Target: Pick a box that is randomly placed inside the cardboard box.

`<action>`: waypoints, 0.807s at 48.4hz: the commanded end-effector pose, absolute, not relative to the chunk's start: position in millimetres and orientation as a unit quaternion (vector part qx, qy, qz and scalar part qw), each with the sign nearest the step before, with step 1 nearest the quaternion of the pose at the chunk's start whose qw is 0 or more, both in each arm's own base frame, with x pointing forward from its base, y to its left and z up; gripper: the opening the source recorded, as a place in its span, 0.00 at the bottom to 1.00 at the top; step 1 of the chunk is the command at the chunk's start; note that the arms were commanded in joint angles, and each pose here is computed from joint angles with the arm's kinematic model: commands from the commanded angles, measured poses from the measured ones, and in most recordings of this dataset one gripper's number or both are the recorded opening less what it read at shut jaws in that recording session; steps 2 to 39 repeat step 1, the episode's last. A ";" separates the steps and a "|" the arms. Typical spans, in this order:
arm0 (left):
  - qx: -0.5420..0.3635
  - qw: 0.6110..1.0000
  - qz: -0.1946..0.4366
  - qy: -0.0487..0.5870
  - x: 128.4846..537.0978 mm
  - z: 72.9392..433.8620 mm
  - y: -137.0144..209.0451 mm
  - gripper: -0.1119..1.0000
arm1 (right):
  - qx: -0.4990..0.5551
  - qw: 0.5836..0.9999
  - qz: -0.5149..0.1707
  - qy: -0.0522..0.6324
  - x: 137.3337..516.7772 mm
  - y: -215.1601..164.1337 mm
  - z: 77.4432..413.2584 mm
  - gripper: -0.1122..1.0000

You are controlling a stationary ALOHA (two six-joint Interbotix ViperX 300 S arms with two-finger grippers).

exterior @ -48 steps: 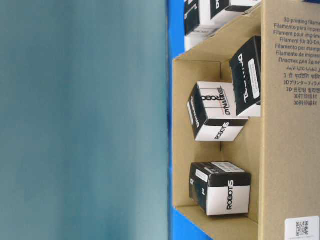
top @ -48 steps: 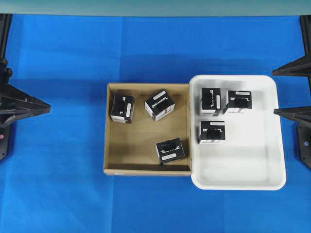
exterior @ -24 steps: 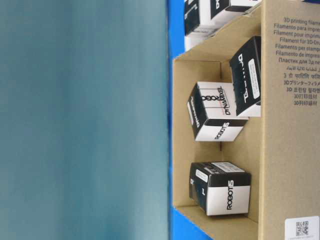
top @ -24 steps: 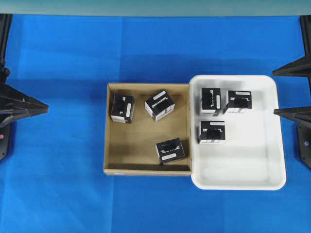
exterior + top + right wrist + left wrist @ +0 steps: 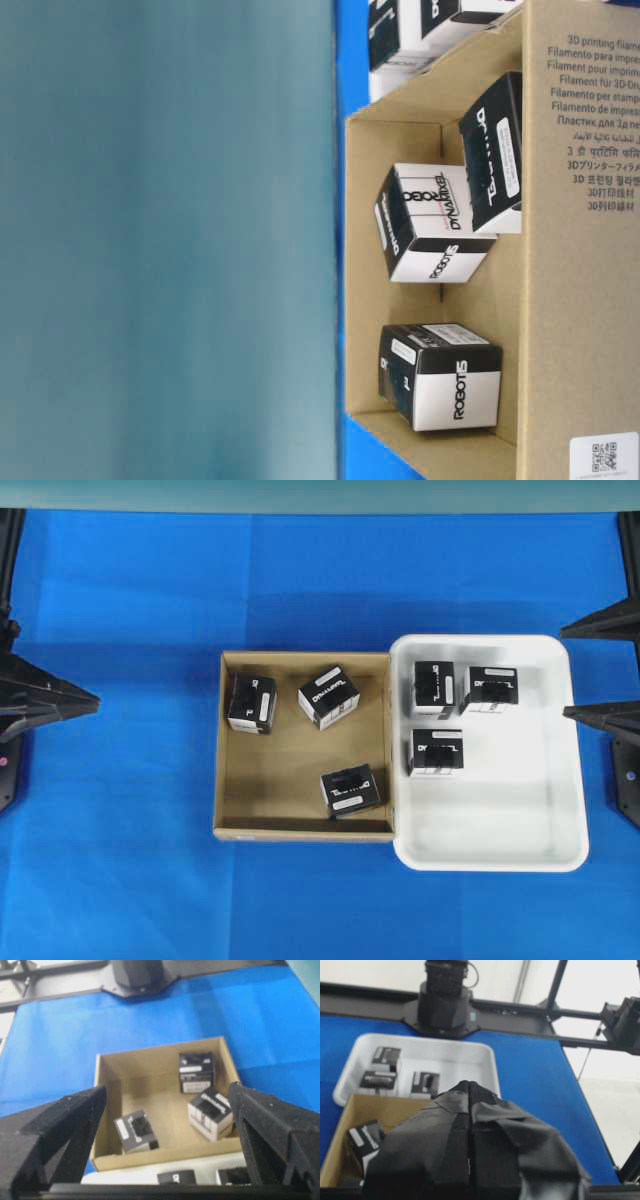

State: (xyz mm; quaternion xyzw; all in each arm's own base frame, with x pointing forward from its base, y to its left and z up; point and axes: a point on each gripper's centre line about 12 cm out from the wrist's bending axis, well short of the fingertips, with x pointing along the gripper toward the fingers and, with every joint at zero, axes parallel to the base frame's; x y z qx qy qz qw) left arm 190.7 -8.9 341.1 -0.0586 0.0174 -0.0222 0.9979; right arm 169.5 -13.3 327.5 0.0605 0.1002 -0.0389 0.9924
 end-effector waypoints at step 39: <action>-0.057 0.998 -0.024 0.008 191.1 348.7 -9.5 0.04 | 0.069 0.992 -0.040 0.097 169.5 -13.5 328.5 0.98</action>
